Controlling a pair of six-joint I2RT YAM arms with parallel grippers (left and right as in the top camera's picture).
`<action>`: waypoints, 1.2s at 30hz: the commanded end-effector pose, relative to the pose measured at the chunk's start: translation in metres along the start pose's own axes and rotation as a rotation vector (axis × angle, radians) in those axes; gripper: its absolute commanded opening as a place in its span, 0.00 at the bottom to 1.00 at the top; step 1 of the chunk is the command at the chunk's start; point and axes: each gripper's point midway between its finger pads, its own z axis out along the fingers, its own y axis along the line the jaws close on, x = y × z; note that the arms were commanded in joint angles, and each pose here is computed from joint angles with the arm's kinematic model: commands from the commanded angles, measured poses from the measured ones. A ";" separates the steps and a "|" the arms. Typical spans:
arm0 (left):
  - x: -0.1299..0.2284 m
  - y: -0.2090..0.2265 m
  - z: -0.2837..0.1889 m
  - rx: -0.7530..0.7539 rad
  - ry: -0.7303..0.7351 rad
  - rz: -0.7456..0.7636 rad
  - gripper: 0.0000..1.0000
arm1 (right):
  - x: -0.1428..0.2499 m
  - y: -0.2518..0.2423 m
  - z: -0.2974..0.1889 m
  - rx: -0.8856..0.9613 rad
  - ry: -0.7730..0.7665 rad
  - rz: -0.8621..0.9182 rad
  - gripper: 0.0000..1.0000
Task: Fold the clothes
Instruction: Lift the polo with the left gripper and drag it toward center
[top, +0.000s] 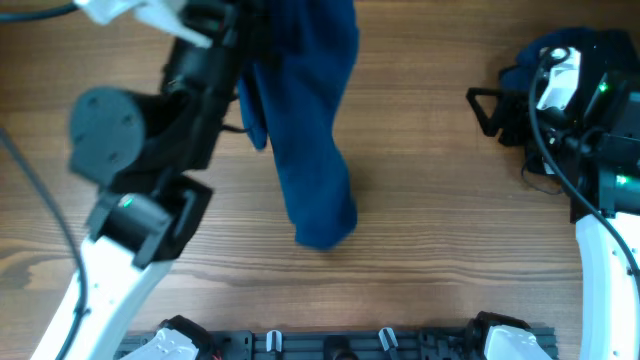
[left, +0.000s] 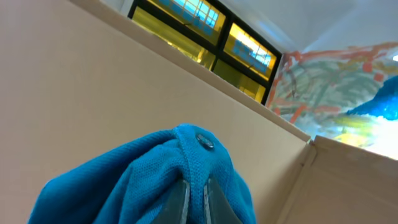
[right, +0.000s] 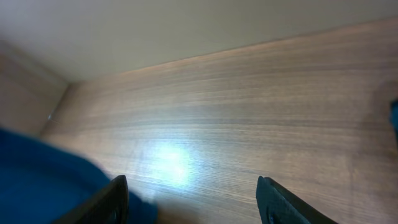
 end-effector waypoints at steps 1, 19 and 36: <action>0.049 0.009 0.031 -0.053 0.015 -0.102 0.04 | -0.012 -0.010 -0.011 0.045 -0.042 0.075 0.66; 0.140 0.074 0.045 -0.409 0.074 -0.120 0.04 | -0.005 -0.040 -0.020 0.133 -0.029 0.133 0.66; 0.171 0.317 -0.152 -1.288 0.753 0.279 0.66 | 0.042 -0.037 0.062 0.029 0.209 0.122 0.66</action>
